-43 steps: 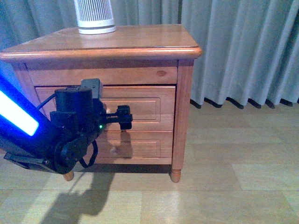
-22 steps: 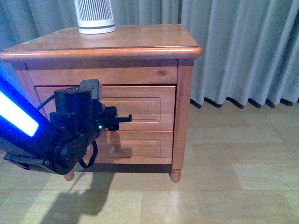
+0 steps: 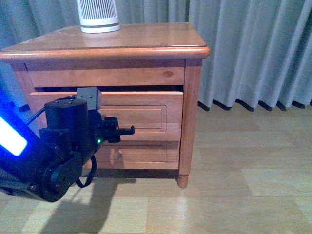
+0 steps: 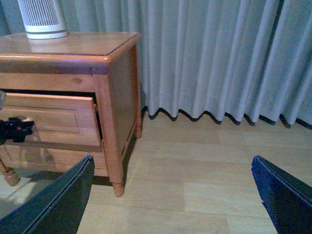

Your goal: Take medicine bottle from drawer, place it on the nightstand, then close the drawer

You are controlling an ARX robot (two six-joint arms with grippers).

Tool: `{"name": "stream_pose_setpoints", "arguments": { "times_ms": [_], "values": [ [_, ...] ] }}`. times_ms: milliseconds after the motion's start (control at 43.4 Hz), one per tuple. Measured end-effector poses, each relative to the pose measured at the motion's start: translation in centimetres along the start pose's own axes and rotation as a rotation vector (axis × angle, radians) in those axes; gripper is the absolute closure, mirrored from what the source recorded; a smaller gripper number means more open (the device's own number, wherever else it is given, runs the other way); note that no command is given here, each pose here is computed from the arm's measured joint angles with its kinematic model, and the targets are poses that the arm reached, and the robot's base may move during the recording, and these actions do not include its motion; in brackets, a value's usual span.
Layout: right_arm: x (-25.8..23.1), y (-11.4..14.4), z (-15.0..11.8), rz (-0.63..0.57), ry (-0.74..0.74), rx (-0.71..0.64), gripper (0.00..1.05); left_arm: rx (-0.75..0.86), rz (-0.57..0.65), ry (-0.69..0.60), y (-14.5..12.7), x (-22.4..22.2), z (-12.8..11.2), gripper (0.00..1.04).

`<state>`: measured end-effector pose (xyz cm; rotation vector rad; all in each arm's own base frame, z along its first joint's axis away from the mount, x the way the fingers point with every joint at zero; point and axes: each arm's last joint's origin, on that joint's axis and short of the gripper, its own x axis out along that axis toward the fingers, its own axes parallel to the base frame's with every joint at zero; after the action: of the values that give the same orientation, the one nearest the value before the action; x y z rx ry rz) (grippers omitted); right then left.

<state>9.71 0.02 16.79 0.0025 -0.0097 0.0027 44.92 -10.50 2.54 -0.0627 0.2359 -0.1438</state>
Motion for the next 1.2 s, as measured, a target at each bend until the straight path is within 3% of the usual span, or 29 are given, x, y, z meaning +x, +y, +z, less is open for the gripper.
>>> {"name": "stream_pose_setpoints", "arguments": {
  "times_ms": [599,1014,1130,1199],
  "values": [
    [0.0,0.0,0.0,0.000,0.000,0.000,0.07,-0.030,-0.035,0.095,-0.1,-12.3,-1.1,0.80],
    [0.0,0.0,0.0,0.000,0.000,0.000,0.07,-0.036,-0.030,0.130,-0.8,-15.5,-1.9,0.80],
    [0.0,0.0,0.0,0.000,0.000,0.000,0.07,-0.036,-0.037,0.126,-1.1,-15.6,-1.8,0.67],
    [0.0,0.0,0.0,0.000,0.000,0.000,0.07,-0.038,-0.058,0.093,-1.5,-15.7,-1.0,0.53]
  ]
}}
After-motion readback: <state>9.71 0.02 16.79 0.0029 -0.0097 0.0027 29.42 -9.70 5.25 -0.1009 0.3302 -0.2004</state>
